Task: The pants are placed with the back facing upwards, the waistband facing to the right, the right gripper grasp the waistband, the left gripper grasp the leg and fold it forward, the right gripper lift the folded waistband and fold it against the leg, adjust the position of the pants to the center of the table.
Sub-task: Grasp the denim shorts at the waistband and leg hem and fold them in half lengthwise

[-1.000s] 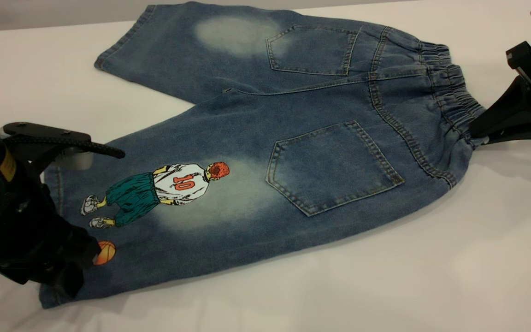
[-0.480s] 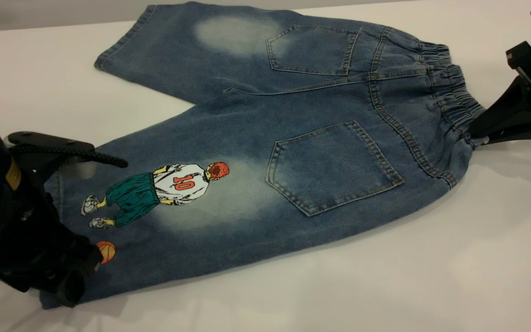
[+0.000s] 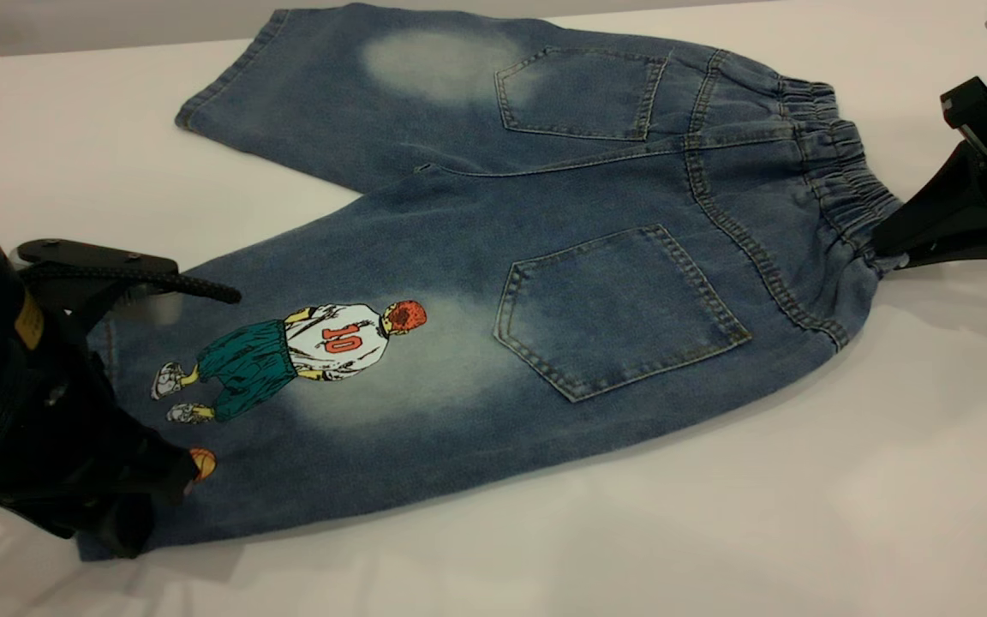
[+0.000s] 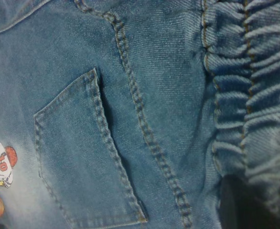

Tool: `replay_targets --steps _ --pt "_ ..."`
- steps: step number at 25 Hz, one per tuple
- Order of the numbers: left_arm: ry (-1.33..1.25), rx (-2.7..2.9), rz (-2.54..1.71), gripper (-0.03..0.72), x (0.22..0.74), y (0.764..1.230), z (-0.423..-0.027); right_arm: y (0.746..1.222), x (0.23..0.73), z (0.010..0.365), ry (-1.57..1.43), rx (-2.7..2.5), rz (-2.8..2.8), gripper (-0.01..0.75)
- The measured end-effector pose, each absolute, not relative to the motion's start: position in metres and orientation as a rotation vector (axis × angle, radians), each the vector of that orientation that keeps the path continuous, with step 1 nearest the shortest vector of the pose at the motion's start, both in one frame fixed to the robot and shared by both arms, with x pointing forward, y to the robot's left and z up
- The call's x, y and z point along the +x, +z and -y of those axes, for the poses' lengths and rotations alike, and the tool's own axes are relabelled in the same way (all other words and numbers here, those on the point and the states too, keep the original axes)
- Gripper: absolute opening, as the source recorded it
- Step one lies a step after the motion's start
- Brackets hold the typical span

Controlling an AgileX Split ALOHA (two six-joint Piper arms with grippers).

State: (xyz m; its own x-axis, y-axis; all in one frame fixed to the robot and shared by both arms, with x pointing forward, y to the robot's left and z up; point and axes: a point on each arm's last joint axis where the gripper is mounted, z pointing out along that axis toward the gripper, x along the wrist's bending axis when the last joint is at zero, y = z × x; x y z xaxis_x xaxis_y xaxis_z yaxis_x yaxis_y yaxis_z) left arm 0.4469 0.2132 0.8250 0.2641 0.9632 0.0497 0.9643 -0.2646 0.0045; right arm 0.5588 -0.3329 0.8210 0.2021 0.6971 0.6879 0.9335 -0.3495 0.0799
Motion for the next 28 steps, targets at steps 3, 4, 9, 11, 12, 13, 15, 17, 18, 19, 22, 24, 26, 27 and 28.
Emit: replay_targets --steps 3,4,9,11,12,13,15,17,18,19,22,24,26,27,28 --pt "-0.065 -2.475 1.888 0.235 0.447 0.825 -0.213 0.821 0.559 0.333 -0.921 -2.128 1.528 0.049" --pt "-0.064 -2.474 1.887 0.211 0.447 0.825 -0.213 0.821 0.559 0.333 -0.921 -2.128 1.528 0.05" --pt "-0.049 -2.446 1.921 0.129 0.446 0.825 -0.213 0.821 0.559 0.333 -0.921 -2.128 1.528 0.05" --pt "-0.047 -2.443 1.918 0.106 0.445 0.825 -0.213 0.821 0.559 0.333 -0.921 -2.128 1.528 0.05" --pt "-0.046 -2.441 1.917 0.098 0.445 0.825 -0.213 0.821 0.559 0.333 -0.921 -2.127 1.528 0.05" --pt "-0.044 -2.437 1.914 0.091 0.445 0.825 -0.213 0.821 0.559 0.333 -0.921 -2.127 1.528 0.05" --pt "-0.044 -2.434 1.911 0.079 0.445 0.827 -0.214 0.821 0.559 0.333 -0.923 -2.127 1.529 0.05" --pt "-0.052 -2.441 1.914 0.079 0.445 0.831 -0.214 0.822 0.559 0.333 -0.926 -2.124 1.529 0.05" --pt "-0.06 -2.447 1.918 0.079 0.446 0.834 -0.214 0.822 0.559 0.333 -0.926 -2.124 1.529 0.05" --pt "-0.071 -2.459 1.921 0.079 0.447 0.839 -0.213 0.822 0.559 0.333 -0.926 -2.124 1.529 0.05" --pt "-0.103 -2.493 1.922 0.079 0.447 0.853 -0.214 0.822 0.559 0.333 -0.926 -2.124 1.529 0.05" --pt "-0.125 -2.506 1.933 0.079 0.447 0.864 -0.214 0.822 0.559 0.333 -0.926 -2.124 1.529 0.05" --pt "-0.153 -2.524 1.95 0.079 0.446 0.876 -0.215 0.822 0.559 0.333 -0.926 -2.123 1.529 0.05" --pt "-0.17 -2.537 1.958 0.079 0.446 0.882 -0.215 0.822 0.559 0.333 -0.925 -2.124 1.53 0.05" --pt "-0.188 -2.548 1.97 0.079 0.446 0.888 -0.215 0.822 0.559 0.333 -0.925 -2.124 1.53 0.05"
